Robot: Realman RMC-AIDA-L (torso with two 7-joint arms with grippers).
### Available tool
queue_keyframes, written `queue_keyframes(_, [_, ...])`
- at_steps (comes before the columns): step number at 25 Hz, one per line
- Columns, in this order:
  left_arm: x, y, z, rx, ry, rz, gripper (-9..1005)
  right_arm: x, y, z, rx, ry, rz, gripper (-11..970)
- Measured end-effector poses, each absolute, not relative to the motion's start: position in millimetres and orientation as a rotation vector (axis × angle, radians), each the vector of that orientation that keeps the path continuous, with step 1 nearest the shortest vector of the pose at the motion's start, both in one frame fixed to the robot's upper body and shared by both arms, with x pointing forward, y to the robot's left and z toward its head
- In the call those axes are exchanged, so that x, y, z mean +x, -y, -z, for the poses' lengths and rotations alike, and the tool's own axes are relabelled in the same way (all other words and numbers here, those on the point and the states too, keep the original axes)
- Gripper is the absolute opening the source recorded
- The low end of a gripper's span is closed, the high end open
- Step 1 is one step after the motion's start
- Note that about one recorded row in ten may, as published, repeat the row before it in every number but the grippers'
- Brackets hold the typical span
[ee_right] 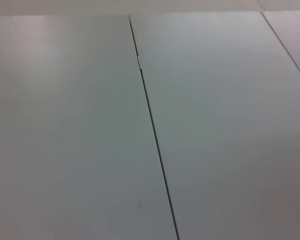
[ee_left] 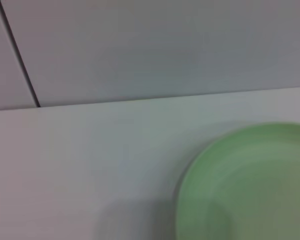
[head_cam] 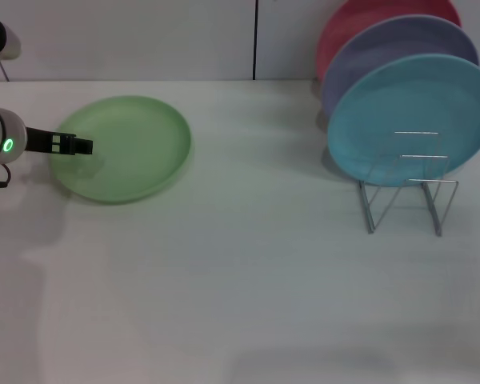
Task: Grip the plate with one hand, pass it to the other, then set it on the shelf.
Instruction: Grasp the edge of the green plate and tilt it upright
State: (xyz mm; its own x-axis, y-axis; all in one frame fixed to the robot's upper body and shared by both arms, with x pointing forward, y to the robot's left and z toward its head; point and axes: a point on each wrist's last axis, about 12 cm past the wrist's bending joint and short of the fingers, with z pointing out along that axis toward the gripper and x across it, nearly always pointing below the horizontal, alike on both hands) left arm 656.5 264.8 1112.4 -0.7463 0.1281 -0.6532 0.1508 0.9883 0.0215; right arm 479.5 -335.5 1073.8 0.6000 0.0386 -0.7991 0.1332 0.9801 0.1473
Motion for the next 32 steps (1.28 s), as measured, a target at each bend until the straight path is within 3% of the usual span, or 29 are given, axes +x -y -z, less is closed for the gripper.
queue_keyframes(29, [653.8, -269.7, -1103.5, 0.199, -2.447, 0.009, 782, 478.8, 334.1, -1074.3, 0.183, -0.924, 0.045, 727])
queue_keyframes(32, [653.2, -269.1, -1101.6, 0.200, -2.454, 0.010, 652, 478.1, 334.2, -1074.4, 0.183, -0.921, 0.045, 727])
